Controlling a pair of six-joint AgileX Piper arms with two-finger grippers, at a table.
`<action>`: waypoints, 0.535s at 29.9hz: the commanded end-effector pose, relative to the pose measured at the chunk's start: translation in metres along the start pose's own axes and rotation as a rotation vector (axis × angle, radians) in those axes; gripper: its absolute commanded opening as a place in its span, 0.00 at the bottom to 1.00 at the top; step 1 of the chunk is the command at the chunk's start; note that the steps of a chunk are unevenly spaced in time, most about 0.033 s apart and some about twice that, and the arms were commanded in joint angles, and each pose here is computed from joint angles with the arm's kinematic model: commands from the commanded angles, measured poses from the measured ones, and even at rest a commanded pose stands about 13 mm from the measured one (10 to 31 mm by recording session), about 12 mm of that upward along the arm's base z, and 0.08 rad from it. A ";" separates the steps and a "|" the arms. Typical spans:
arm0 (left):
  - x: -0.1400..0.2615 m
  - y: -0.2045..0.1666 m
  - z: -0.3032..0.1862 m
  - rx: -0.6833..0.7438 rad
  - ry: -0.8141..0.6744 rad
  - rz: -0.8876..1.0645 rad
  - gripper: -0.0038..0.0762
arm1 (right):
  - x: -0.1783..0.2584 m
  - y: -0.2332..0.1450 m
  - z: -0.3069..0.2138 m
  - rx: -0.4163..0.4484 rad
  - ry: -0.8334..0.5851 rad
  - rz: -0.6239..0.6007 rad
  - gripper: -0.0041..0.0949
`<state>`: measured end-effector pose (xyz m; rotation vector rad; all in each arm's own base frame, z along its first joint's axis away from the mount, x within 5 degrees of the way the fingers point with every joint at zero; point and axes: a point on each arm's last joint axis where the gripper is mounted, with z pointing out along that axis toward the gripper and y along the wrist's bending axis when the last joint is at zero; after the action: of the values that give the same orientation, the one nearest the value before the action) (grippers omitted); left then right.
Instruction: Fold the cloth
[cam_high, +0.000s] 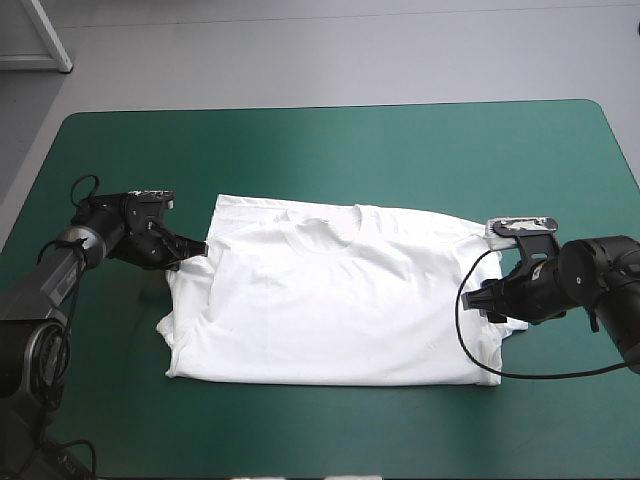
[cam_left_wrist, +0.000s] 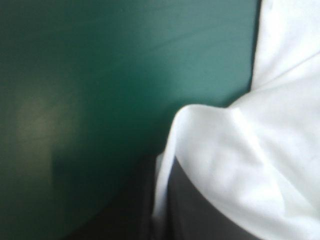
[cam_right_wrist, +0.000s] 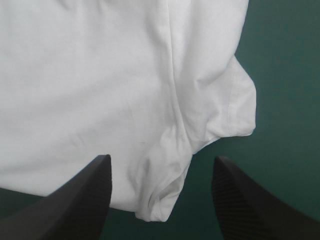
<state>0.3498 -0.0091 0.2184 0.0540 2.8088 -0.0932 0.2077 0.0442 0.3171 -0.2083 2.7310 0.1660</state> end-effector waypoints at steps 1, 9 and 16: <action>-0.007 -0.004 -0.042 0.003 -0.151 -0.001 0.04 | -0.006 0.001 -0.012 -0.007 -0.087 0.000 0.59; -0.005 -0.019 -0.087 0.112 -0.297 -0.073 0.04 | -0.010 0.001 -0.013 -0.007 -0.132 0.000 0.59; 0.002 -0.077 -0.091 0.299 -0.278 0.109 0.04 | -0.013 0.001 -0.013 -0.007 -0.172 0.000 0.59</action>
<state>0.3223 -0.0559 0.2849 0.1564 2.5844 -0.3742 0.2138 0.0451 0.3199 -0.1974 2.6556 0.1717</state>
